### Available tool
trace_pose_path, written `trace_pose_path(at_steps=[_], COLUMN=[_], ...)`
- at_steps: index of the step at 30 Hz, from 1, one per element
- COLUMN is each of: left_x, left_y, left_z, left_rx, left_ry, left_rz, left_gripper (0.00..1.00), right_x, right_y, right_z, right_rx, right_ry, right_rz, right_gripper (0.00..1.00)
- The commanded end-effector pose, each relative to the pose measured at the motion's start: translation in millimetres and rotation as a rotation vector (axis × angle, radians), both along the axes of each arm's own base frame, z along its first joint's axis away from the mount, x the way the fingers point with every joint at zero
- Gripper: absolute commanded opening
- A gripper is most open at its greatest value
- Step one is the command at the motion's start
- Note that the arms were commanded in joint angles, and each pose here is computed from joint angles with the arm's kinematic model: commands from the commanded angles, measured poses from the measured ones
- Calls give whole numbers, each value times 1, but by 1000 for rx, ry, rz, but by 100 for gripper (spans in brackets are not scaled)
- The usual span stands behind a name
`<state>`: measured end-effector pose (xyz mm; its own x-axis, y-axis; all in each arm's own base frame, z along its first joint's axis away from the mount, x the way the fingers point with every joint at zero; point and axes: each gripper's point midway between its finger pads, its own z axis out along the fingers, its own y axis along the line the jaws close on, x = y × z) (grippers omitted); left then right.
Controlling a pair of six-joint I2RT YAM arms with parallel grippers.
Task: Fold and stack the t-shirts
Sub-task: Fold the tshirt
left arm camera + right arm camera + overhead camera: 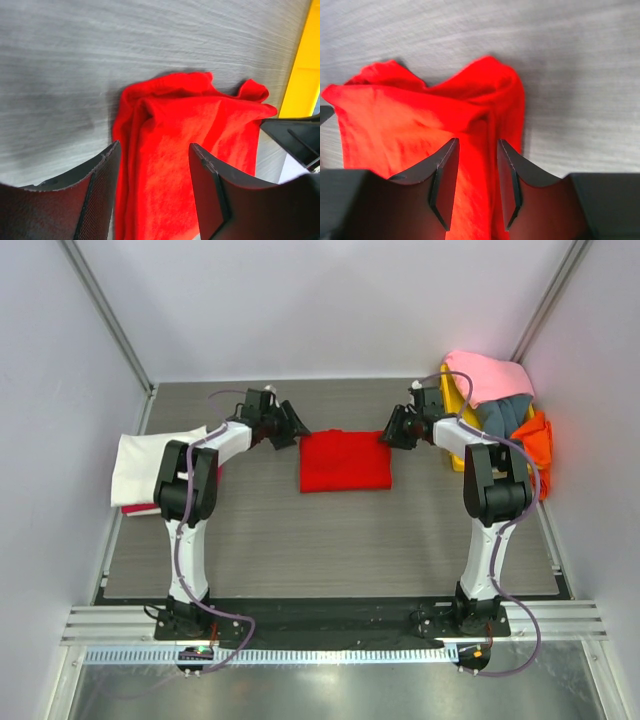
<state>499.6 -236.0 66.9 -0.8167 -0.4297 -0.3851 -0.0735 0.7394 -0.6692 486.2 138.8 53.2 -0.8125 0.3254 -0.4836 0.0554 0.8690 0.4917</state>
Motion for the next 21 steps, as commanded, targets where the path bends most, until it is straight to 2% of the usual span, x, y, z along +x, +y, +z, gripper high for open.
trace_pose_path(at_steps=[1,4,8,12,18,21], left_x=[19,25,30,35,42,42], left_y=[-7,-7,-11,-12,-15,-16], left_z=[27,24,19,18,17,16], left_rx=[-15,-8,-9,-12,-13,-15], left_ry=[-147,-154,-153,-158,-165,-164], left_rz=[-49,-48,-56,-61,-67,-69], left_gripper=[57,55,44,43,35,32], right_x=[23,29,38,42,47,47], right_y=[5,3,4,5,4,6], right_z=[22,21,20,19,22,21], right_rx=[14,5,0,-1,-3,4], right_ry=[-135,-146,-153,-154,-160,-154], right_rz=[27,20,22,25,18,24], right_gripper=[42,41,39,36,34,27])
